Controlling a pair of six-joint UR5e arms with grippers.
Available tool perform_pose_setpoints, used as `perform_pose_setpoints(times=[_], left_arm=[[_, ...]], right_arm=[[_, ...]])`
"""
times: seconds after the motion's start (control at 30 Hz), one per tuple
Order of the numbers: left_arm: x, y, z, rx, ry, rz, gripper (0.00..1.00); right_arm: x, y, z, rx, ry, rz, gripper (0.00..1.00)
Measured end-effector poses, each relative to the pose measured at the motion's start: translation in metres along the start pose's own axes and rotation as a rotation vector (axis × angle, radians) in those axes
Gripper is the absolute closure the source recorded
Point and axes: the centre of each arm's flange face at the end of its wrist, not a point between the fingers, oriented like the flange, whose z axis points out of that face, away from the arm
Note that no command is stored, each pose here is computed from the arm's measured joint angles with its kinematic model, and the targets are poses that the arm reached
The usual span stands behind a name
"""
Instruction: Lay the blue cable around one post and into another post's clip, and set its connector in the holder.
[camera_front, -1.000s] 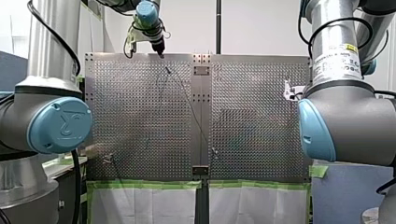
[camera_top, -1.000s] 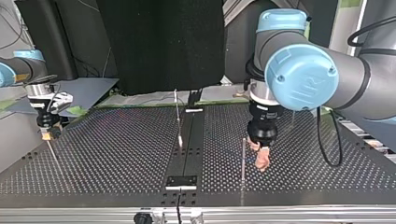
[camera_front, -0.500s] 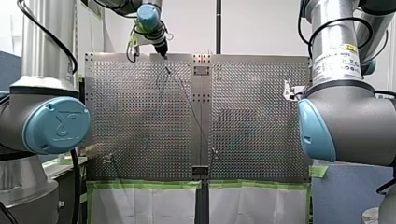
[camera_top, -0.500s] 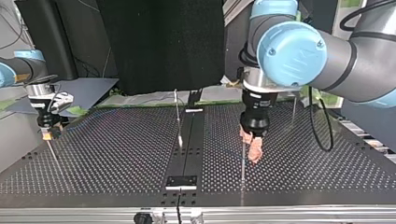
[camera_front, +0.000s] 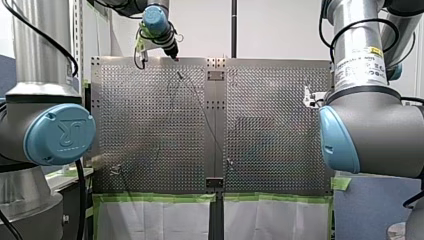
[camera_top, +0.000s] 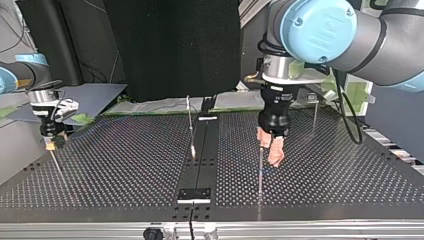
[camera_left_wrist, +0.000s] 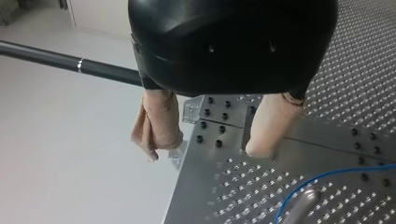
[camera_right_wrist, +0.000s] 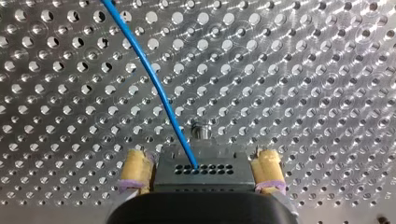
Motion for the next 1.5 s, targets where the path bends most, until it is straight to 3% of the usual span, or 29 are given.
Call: perform_pose_setpoints(times=[0.23,0.9,1.27,1.5], left_arm=[[0.025,-0.003,0.001,0.045,0.01,-0.024,0.0],[0.097,-0.002,-0.006,0.082,0.023,-0.048,0.0],[0.147,0.005,-0.004,0.104,0.057,-0.034,0.0],[0.173,0.009,-0.007,0.108,0.07,0.009,0.0]], right_arm=[[0.0,-0.002,0.0,0.003,0.0,0.001,0.01],[0.0,-0.003,0.0,0.004,0.0,-0.002,0.01],[0.0,-0.003,0.001,0.005,0.002,-0.001,0.01],[0.0,-0.004,0.001,0.005,0.003,-0.002,0.01]])
